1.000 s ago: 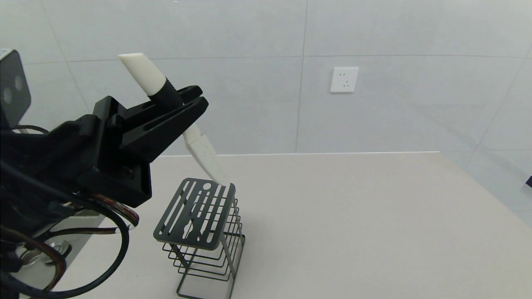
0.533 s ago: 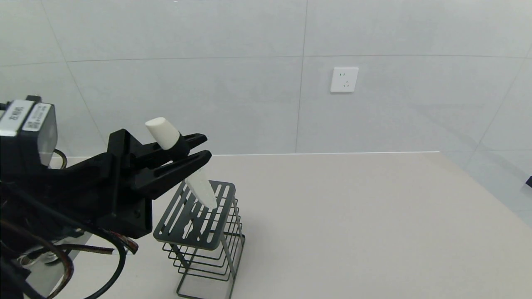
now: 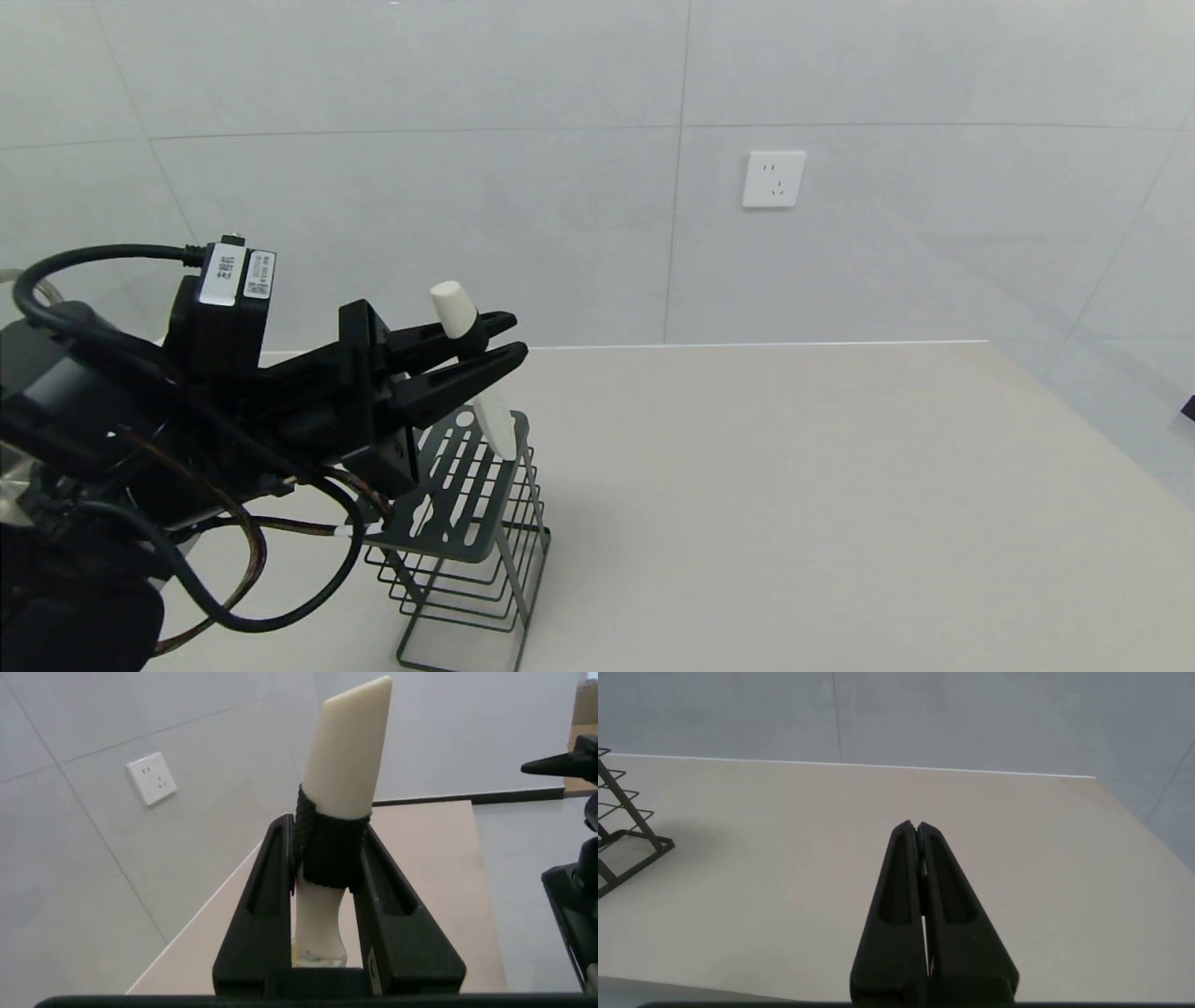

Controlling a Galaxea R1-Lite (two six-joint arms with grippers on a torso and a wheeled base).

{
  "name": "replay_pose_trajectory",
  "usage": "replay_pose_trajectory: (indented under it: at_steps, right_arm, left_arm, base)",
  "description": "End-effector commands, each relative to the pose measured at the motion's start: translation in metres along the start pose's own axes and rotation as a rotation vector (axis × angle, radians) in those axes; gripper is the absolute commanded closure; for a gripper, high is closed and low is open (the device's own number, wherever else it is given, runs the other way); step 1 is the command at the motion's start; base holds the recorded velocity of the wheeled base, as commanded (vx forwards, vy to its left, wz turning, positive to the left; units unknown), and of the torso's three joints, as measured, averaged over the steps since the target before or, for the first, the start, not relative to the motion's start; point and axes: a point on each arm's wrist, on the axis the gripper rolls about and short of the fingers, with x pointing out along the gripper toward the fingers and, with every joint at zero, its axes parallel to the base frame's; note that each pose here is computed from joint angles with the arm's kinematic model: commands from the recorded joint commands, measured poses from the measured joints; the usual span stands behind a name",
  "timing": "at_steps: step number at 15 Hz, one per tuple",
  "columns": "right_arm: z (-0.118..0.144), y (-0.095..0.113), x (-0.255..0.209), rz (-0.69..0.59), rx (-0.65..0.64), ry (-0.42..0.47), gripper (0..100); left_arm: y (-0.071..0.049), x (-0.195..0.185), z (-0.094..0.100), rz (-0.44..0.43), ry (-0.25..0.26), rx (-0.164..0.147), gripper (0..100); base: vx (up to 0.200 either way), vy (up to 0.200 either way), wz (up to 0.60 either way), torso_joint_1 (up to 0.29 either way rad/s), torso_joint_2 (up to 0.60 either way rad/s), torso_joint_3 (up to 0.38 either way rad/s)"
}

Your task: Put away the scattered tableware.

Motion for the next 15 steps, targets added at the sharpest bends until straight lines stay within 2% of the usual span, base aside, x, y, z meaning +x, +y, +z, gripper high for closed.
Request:
replay_pose_trajectory:
  at_steps: [1,3,4,9,15]
  right_arm:
    - [0.0,0.0,0.0,0.001,0.0,0.002,100]
    - [0.0,0.0,0.0,0.001,0.0,0.001,100]
    - [0.0,0.0,0.0,0.001,0.0,0.002,100]
    - [0.0,0.0,0.0,0.001,0.0,0.001,100]
    - [0.0,0.0,0.0,0.001,0.0,0.001,100]
  left_arm:
    - [0.007,0.006,0.001,0.006,-0.015,0.015,100]
    - [0.017,0.006,0.01,0.031,-0.042,0.054,100]
    - [0.019,0.004,0.01,0.04,-0.039,0.056,100]
    - [0.013,-0.002,0.005,0.036,-0.013,0.032,100]
    - [0.009,-0.005,0.001,0.034,0.004,0.017,100]
  base:
    - [0.0,0.0,0.0,0.0,0.0,0.0]
    - [0.0,0.0,0.0,0.0,0.0,0.0]
    - [0.0,0.0,0.0,0.0,0.0,0.0]
    - [0.0,0.0,0.0,0.0,0.0,0.0]
    - [0.0,0.0,0.0,0.0,0.0,0.0]
